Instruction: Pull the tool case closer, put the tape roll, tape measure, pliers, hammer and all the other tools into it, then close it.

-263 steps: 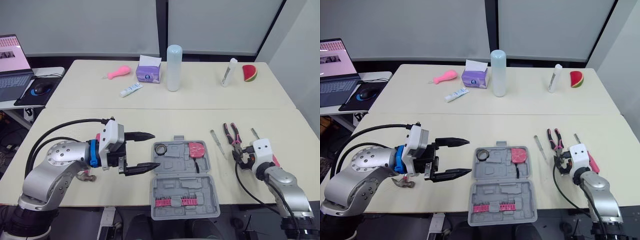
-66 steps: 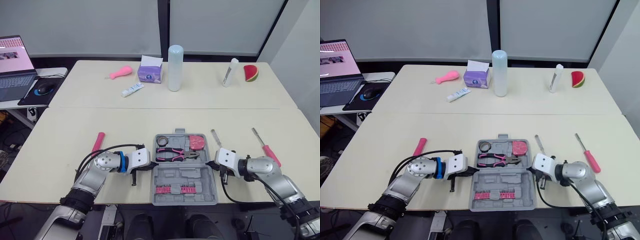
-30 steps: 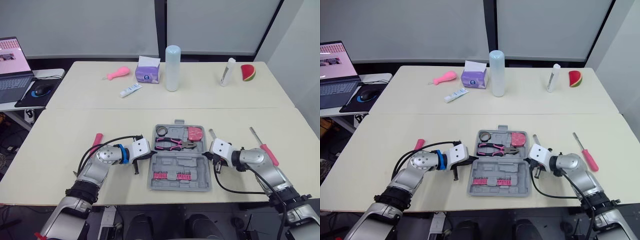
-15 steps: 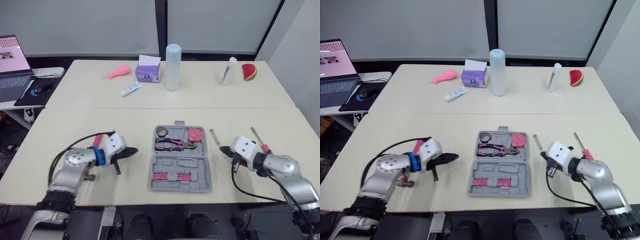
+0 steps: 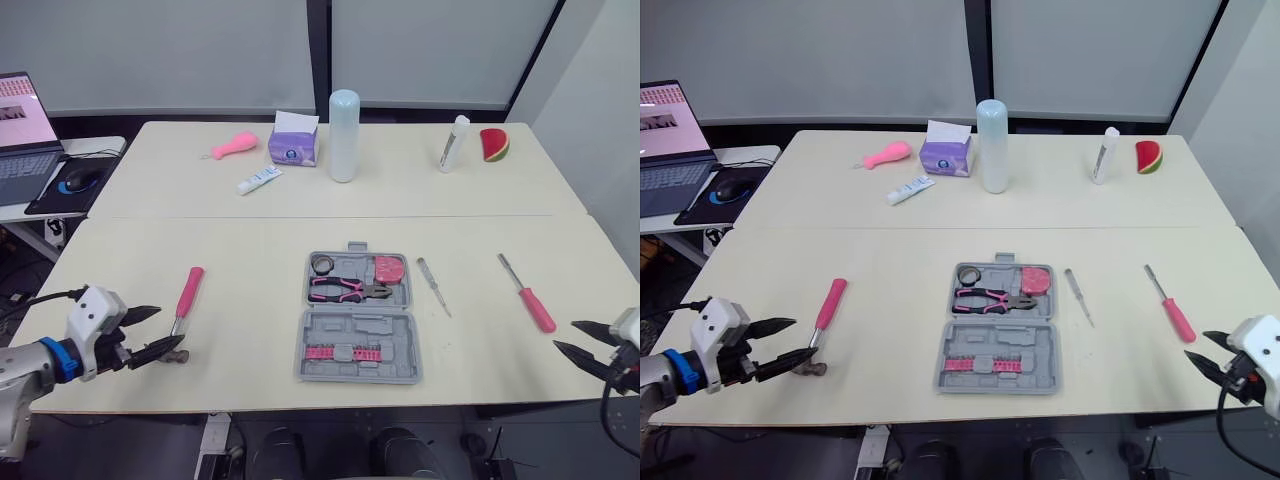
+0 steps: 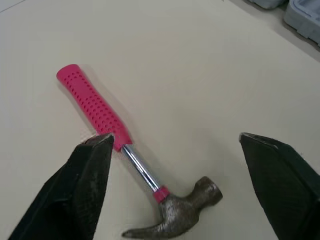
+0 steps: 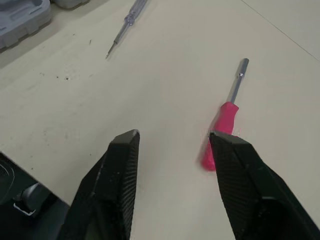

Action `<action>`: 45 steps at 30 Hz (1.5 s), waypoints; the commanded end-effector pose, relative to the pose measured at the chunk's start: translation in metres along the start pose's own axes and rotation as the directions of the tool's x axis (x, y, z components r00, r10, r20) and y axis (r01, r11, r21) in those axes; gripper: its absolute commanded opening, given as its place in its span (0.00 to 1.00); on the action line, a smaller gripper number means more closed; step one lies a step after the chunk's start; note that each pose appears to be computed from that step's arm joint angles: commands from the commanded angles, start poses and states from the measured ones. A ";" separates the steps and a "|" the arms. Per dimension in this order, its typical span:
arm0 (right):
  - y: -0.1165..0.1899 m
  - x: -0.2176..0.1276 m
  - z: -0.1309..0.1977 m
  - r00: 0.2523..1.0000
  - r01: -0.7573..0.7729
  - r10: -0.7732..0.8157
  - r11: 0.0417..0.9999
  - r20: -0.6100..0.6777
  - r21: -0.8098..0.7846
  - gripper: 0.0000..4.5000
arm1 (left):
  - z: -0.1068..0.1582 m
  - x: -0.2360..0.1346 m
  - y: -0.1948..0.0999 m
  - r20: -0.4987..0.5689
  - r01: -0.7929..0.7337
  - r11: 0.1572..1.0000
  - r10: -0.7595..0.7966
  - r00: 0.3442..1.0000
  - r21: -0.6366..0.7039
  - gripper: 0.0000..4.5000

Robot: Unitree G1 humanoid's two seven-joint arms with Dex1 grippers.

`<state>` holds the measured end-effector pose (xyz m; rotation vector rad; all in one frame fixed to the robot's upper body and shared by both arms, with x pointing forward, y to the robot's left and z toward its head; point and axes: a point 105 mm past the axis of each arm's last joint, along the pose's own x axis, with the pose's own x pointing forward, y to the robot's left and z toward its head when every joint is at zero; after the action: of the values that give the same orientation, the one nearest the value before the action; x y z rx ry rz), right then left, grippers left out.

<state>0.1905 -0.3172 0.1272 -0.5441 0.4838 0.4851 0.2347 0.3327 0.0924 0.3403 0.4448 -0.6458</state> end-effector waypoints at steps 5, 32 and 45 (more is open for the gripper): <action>-0.018 -0.014 0.004 1.000 -0.004 0.004 0.999 -0.006 -0.048 0.99 | -0.012 -0.022 0.001 -0.025 -0.036 0.999 0.035 0.999 -0.028 1.00; -0.030 0.003 0.013 0.999 -0.033 0.034 0.995 0.012 -0.089 0.99 | -0.018 -0.026 0.001 -0.044 -0.052 0.999 0.051 0.998 -0.010 1.00; -0.008 0.002 0.019 0.996 -0.012 0.022 0.994 0.090 -0.108 0.99 | 0.059 0.020 -0.056 0.065 0.297 0.914 -0.327 0.943 0.277 1.00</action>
<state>0.2011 -0.3168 0.1304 -0.5977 0.4298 0.5640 0.2309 0.2759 0.1164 0.4862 0.3531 -0.9531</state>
